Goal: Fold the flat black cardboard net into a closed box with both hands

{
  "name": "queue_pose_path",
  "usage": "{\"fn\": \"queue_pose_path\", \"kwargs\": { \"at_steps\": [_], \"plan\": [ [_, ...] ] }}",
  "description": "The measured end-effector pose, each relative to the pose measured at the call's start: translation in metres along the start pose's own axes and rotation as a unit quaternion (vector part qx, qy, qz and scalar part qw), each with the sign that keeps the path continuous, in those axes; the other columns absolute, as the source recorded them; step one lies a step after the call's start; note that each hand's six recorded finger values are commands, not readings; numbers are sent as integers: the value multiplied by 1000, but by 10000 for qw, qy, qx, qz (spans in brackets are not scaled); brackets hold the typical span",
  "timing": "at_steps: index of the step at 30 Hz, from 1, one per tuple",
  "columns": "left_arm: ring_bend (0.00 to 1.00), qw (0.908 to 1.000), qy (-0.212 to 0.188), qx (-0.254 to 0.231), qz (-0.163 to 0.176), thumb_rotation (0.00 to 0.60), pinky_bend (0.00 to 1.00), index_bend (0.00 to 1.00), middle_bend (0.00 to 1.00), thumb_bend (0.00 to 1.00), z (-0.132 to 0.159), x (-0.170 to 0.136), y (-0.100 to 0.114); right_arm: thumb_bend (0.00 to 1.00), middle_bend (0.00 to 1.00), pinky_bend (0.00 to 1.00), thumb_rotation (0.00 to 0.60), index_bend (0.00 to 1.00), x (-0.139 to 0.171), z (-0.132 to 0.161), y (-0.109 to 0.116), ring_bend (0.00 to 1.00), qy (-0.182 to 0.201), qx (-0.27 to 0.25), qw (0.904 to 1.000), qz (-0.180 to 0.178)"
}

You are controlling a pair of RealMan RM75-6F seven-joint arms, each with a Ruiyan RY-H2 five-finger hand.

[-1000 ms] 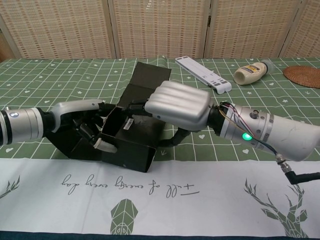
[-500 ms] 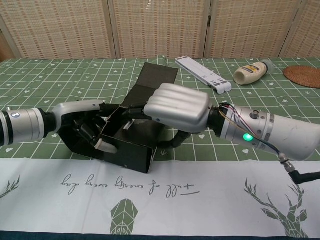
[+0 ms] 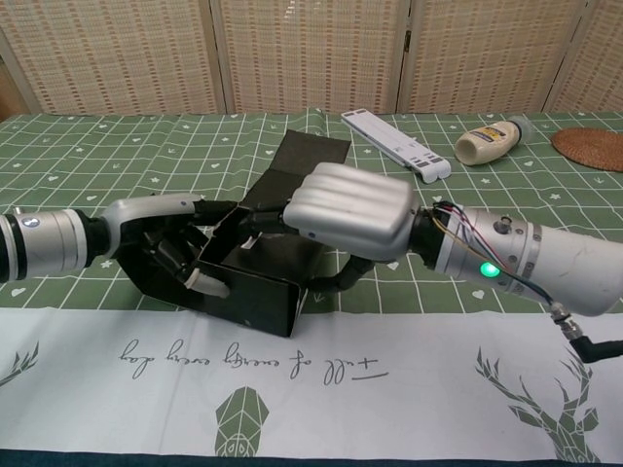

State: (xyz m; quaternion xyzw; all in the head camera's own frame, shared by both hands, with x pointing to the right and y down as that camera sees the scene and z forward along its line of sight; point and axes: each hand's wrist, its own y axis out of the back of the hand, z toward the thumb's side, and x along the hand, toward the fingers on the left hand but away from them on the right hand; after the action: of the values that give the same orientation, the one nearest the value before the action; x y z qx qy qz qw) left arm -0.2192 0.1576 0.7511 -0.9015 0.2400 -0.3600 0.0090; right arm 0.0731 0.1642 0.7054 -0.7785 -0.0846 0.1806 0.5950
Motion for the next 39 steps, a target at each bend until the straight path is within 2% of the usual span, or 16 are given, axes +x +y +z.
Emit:
{"fn": "queue_pose_path", "kwargs": {
  "at_steps": [18, 29, 39],
  "plan": [
    [619, 10000, -1, -63, -5, 600, 926, 93, 134, 120, 0, 0, -1, 263, 287, 991, 600, 220, -2, 2, -3, 727, 13, -28, 9999, 114],
    [620, 9999, -5, -102, -11, 600, 927, 154, 134, 120, 0, 1, -3, 263, 287, 991, 600, 221, -3, 2, -4, 727, 14, -47, 9998, 181],
    [621, 9999, -12, -165, 3, 600, 929, 183, 141, 120, 0, 1, -4, 266, 287, 991, 600, 220, -2, 2, -6, 727, 68, -34, 9992, 395]
  ]
}}
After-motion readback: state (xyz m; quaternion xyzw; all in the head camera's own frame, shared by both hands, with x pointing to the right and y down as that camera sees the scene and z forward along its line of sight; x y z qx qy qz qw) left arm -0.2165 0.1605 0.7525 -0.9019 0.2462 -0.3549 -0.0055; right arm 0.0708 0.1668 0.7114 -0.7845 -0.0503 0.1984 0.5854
